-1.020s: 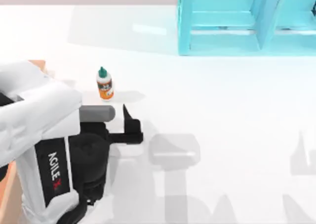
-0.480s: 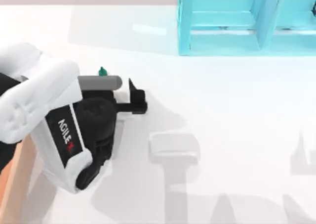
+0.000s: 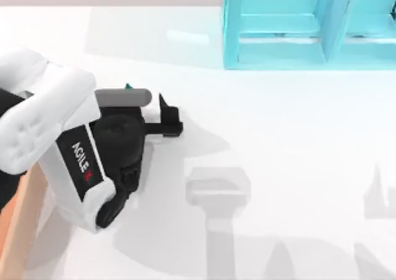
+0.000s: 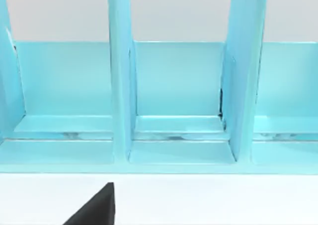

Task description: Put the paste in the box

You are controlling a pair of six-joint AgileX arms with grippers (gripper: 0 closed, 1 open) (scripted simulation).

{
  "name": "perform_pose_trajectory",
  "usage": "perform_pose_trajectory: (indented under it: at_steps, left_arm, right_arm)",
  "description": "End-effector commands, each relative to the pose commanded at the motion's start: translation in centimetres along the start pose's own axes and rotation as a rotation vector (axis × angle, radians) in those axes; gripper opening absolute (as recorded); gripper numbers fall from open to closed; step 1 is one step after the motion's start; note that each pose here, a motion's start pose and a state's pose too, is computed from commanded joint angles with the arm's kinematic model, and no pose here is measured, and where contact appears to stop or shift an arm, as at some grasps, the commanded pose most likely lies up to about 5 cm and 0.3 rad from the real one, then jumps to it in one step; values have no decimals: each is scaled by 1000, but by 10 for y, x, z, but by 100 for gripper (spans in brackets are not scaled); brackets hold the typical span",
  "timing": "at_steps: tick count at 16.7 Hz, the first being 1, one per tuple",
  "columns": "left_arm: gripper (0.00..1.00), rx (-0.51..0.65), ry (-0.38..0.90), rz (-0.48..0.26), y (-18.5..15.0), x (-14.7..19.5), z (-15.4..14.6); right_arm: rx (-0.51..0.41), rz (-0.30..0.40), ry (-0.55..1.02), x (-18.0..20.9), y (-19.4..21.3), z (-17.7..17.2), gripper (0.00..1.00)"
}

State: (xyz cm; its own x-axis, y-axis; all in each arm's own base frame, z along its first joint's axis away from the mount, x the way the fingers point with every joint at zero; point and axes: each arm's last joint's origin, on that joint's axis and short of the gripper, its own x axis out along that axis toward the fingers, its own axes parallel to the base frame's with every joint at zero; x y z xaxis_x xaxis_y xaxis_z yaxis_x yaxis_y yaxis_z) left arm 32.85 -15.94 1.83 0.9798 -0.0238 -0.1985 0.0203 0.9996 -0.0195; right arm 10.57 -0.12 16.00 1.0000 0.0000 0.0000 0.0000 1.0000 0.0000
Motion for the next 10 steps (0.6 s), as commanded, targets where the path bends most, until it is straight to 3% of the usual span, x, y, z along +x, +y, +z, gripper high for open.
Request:
perform_pose_trajectory:
  at_steps: [10]
  left_arm:
    - [10,0,0,0,0,0,0]
  right_arm:
    - [0,0,0,0,0,0,100]
